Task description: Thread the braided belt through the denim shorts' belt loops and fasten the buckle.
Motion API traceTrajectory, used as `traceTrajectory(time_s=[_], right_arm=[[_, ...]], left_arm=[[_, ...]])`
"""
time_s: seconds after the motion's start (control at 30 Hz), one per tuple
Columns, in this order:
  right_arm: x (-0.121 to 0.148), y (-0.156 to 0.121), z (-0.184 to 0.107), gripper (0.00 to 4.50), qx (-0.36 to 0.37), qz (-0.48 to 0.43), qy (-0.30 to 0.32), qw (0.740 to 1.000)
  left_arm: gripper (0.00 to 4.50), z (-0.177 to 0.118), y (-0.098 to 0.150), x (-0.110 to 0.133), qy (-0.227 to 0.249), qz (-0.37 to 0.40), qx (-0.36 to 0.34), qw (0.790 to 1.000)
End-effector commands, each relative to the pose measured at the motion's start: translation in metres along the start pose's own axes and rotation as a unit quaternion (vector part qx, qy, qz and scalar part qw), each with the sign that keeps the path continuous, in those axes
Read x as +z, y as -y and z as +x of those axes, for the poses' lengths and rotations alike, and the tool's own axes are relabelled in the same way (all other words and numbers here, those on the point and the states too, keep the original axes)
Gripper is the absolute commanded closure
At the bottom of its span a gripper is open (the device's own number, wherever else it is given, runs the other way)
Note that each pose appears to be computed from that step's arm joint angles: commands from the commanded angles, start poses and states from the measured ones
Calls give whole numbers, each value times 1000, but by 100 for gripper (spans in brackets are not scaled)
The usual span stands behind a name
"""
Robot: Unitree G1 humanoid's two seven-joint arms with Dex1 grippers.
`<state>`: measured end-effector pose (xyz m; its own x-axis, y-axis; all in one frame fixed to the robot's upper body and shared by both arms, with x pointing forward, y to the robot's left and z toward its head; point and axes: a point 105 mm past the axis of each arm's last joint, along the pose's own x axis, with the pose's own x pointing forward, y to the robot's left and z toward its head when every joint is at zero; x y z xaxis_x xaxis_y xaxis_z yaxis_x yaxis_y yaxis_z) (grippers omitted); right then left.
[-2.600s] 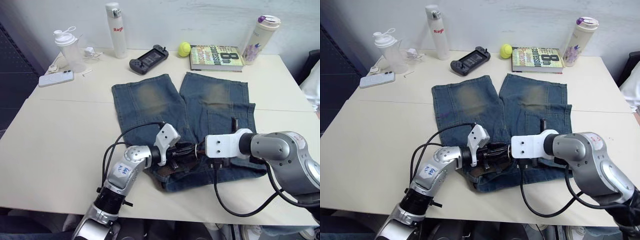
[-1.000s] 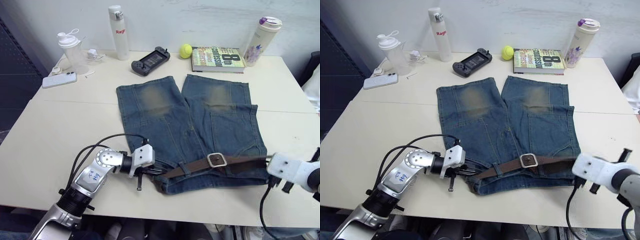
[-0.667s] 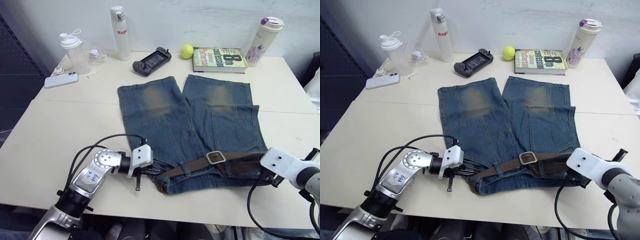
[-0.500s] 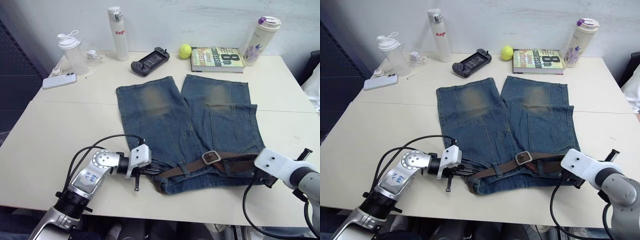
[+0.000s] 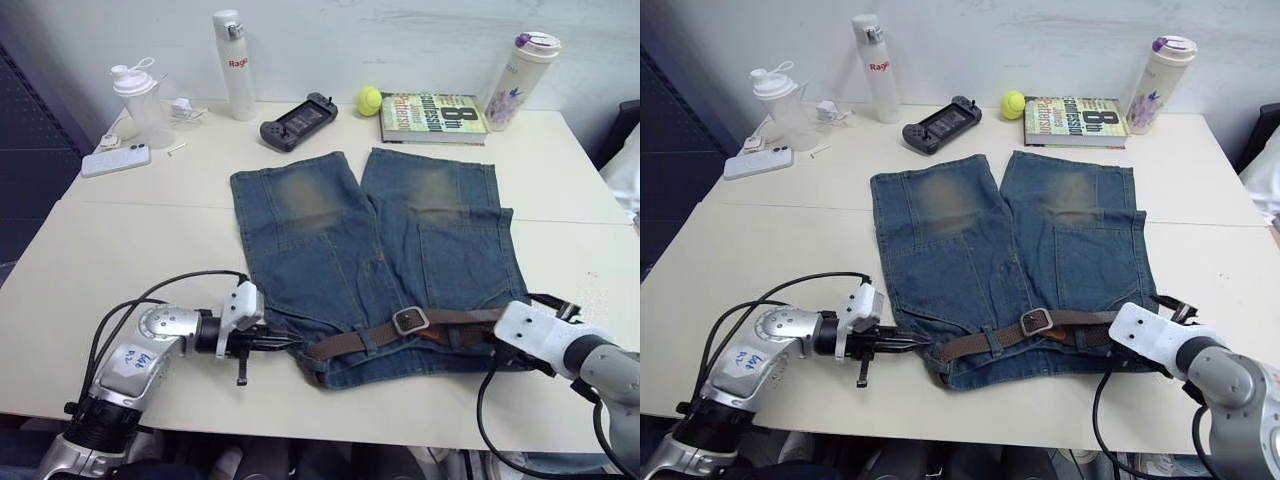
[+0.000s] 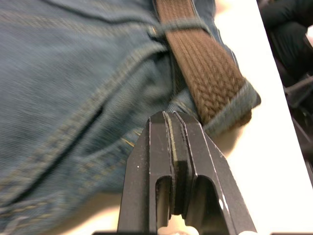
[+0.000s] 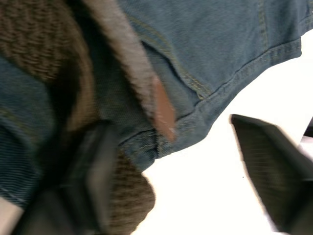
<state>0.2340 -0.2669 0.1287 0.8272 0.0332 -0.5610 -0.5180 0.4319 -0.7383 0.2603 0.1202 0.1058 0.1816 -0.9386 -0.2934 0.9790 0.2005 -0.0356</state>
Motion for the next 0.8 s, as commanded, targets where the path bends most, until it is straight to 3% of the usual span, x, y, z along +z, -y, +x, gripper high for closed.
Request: traceTrajectory(time_s=[0.03,0.23,0.47,0.63,0.8], right_arm=[[19,-3,-15,10,44,18,60,997],[59,1,-43,10,116,121,181,969],[78,-14,-45,10,162,147,217,951],[75,-32,-41,10,185,124,202,954],[56,-48,-37,10,188,94,152,966]], left_arm=[[450,-5,3,22,33,7,-1,999],[450,-5,4,20,32,-10,-1,999],[450,-1,25,38,63,-30,-50,996],[450,8,44,45,70,-40,-91,993],[450,21,51,27,18,7,-103,995]])
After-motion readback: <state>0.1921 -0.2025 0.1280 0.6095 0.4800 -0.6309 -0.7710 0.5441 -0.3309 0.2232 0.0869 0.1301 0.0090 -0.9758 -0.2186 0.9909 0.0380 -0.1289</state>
